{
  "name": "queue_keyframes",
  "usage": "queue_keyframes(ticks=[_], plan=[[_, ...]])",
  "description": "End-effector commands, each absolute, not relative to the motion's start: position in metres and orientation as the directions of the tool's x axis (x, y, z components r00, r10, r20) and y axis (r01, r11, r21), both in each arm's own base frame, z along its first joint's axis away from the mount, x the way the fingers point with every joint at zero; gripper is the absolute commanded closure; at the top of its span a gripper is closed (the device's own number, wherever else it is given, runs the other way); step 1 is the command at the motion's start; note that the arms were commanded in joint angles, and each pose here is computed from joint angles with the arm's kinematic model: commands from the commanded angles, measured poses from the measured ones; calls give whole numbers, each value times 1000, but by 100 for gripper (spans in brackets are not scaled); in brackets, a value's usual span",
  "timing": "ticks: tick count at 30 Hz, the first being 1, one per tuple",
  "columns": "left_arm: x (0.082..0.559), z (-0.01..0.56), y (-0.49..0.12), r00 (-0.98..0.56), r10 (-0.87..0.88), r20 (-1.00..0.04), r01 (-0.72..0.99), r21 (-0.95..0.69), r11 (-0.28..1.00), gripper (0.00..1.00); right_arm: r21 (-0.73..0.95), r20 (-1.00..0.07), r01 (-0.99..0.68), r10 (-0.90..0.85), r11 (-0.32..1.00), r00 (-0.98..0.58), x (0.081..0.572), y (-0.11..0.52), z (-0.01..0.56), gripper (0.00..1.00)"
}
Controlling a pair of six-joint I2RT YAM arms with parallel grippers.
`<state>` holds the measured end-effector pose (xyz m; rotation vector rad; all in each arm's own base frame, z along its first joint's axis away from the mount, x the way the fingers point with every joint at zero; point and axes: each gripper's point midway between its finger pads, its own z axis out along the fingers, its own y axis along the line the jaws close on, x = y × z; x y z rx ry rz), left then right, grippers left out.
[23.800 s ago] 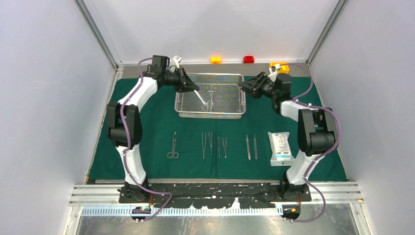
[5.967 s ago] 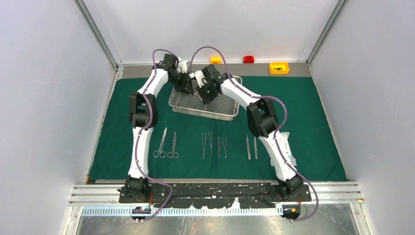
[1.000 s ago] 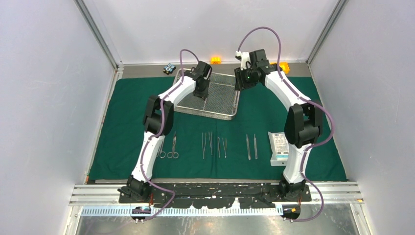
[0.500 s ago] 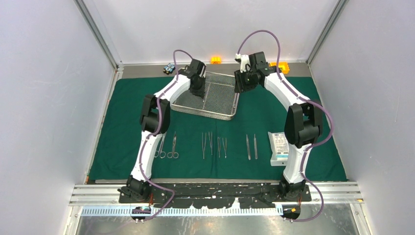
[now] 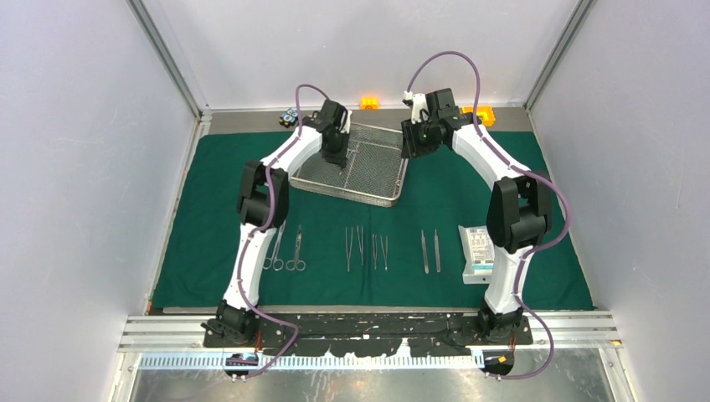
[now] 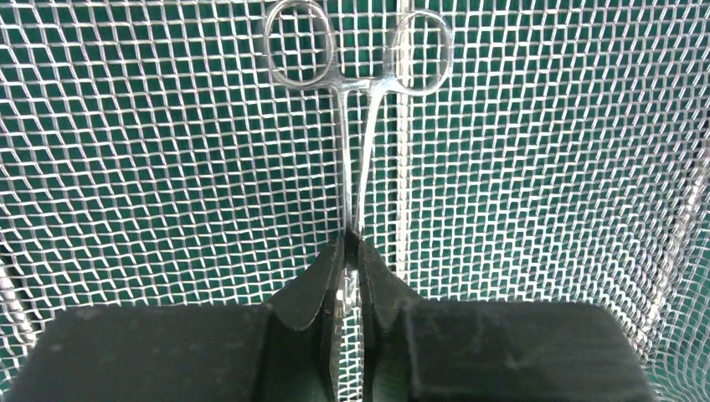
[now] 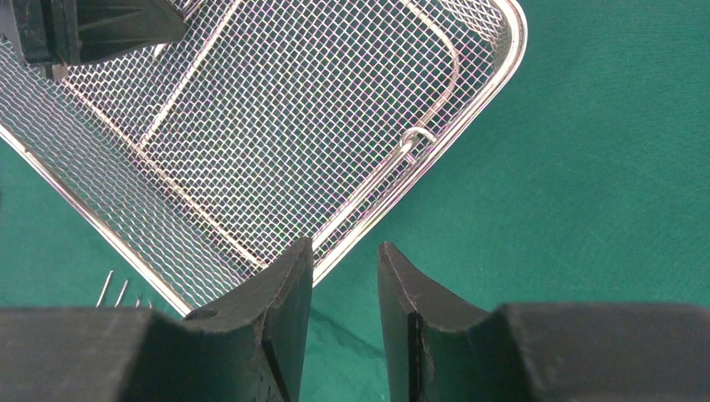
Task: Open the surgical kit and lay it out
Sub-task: Pick up the medical item from the container, then place the medical item in the surgical kit.
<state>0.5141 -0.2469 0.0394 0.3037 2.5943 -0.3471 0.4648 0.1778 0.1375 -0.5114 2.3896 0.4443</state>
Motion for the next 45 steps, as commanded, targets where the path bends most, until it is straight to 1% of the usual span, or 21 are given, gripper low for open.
queue_keyframes(ticks=[1, 18, 25, 32, 37, 43, 45], plan=[[508, 69, -226, -831, 204, -517, 311, -129, 942, 100, 176, -720, -469, -211, 865, -661, 480, 181, 167, 61], [509, 116, -228, -736, 296, -609, 437, -93, 895, 100, 202, -699, -463, -204, 863, -686, 479, 184, 154, 63], [501, 127, -230, -725, 307, -616, 462, -105, 881, 100, 205, -708, -470, -201, 858, -677, 480, 186, 160, 64], [481, 153, -231, -686, 334, -647, 526, -123, 841, 100, 222, -735, -507, -199, 833, -649, 478, 192, 178, 63], [455, 171, -237, -616, 392, -683, 636, -139, 759, 100, 338, -744, -592, -177, 731, -644, 457, 217, 197, 58], [416, 178, -239, -561, 414, -717, 718, -173, 674, 100, 510, -727, -639, -108, 576, -678, 433, 246, 216, 38], [403, 181, -238, -550, 417, -724, 734, -182, 654, 100, 562, -711, -639, -88, 525, -698, 427, 254, 220, 35]])
